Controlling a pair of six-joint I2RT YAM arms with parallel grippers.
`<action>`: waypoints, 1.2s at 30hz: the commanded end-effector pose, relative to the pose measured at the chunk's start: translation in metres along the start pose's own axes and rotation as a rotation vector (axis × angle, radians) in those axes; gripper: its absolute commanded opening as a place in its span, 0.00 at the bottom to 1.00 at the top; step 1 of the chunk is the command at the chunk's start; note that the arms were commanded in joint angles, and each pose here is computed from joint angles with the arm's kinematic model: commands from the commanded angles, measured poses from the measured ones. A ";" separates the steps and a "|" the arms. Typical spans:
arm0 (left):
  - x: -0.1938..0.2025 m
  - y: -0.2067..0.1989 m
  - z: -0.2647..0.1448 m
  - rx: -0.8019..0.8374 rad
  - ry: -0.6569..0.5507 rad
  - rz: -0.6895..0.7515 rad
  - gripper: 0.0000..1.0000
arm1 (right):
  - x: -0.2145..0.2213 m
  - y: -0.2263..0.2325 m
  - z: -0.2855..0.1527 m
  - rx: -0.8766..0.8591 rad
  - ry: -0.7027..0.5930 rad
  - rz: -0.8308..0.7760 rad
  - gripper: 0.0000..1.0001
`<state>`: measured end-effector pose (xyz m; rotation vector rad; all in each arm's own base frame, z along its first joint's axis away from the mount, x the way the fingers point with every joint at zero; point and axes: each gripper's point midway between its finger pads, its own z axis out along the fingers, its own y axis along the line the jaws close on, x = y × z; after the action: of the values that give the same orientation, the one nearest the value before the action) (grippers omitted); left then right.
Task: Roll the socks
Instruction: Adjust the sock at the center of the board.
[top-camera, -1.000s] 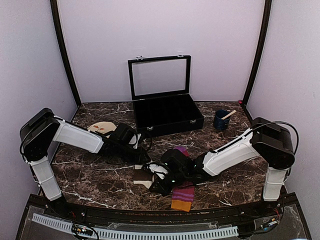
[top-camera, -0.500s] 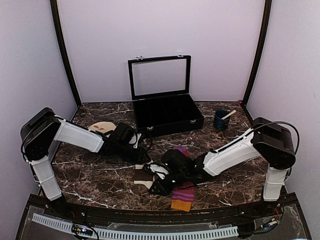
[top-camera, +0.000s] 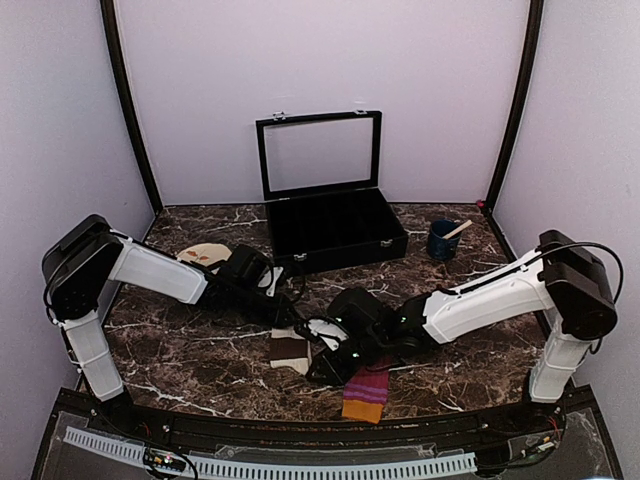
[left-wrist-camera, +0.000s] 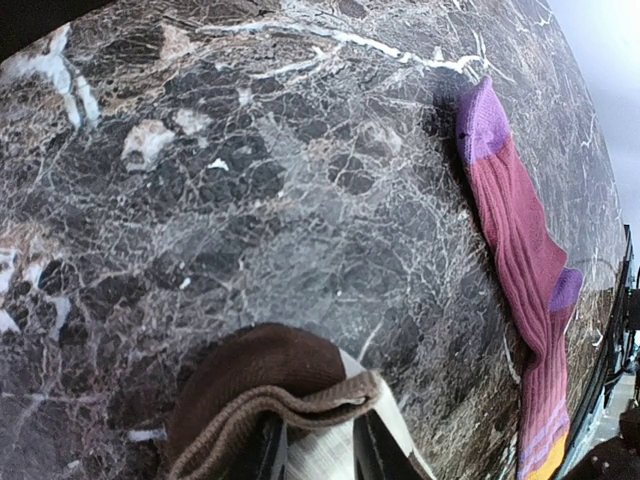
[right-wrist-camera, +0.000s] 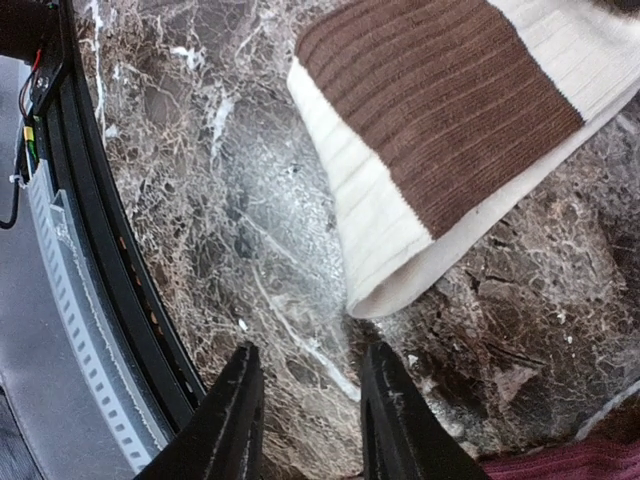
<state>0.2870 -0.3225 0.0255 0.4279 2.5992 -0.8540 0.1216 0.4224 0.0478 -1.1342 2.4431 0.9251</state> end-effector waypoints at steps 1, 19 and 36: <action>0.040 0.028 0.006 -0.079 0.131 -0.039 0.25 | -0.031 0.021 -0.013 -0.041 -0.092 0.017 0.28; 0.043 0.018 0.001 0.000 0.157 -0.117 0.18 | -0.092 0.027 0.016 -0.290 -0.286 0.247 0.00; 0.042 0.020 0.000 0.004 0.164 -0.143 0.16 | -0.095 -0.002 0.040 -0.332 -0.285 0.335 0.00</action>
<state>0.2792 -0.3193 0.0245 0.3612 2.6586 -0.9765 0.1736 0.4969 0.0612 -0.6608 2.3603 1.4965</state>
